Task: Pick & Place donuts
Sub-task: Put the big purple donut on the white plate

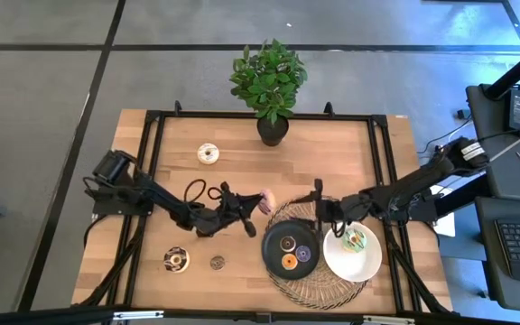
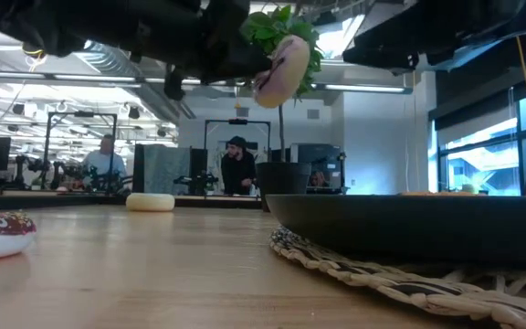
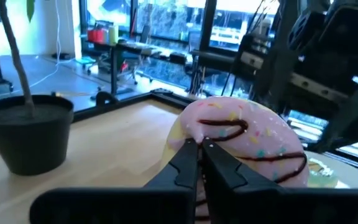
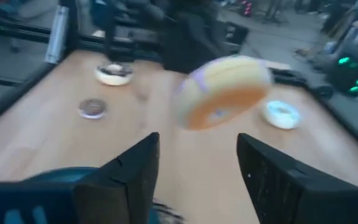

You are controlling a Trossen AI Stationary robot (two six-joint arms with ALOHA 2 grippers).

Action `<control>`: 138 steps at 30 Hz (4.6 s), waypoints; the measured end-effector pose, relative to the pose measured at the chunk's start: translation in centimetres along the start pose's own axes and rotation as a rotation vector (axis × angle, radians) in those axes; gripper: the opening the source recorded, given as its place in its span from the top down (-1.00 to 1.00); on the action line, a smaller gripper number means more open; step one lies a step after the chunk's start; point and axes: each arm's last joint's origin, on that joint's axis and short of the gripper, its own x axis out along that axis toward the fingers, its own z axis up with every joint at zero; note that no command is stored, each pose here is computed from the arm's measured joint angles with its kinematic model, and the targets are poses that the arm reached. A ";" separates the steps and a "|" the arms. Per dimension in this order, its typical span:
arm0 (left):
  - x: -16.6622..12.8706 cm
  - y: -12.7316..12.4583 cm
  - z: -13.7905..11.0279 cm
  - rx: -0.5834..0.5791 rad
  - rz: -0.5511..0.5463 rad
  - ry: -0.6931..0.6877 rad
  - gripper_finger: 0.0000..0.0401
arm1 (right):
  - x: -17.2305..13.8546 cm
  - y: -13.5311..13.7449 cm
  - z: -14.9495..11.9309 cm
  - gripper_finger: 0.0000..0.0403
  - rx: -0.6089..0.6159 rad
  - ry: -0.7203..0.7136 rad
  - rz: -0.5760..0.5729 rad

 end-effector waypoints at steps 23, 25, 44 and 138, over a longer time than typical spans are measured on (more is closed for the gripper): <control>0.2 -2.0 1.5 0.178 0.094 -0.055 0.98 | 2.7 0.8 -0.9 -0.06 0.241 -0.146 -0.090; 0.2 -2.1 1.6 0.182 0.101 -0.057 0.98 | 2.7 0.8 -0.9 -0.06 0.273 -0.154 -0.088; -0.3 -2.4 1.7 0.233 0.131 -0.054 0.95 | 5.6 1.5 -0.1 0.32 0.271 -0.149 -0.215; -2.7 -3.3 1.5 0.175 0.228 -0.050 0.25 | -15.2 9.5 -7.1 0.82 0.714 0.615 0.364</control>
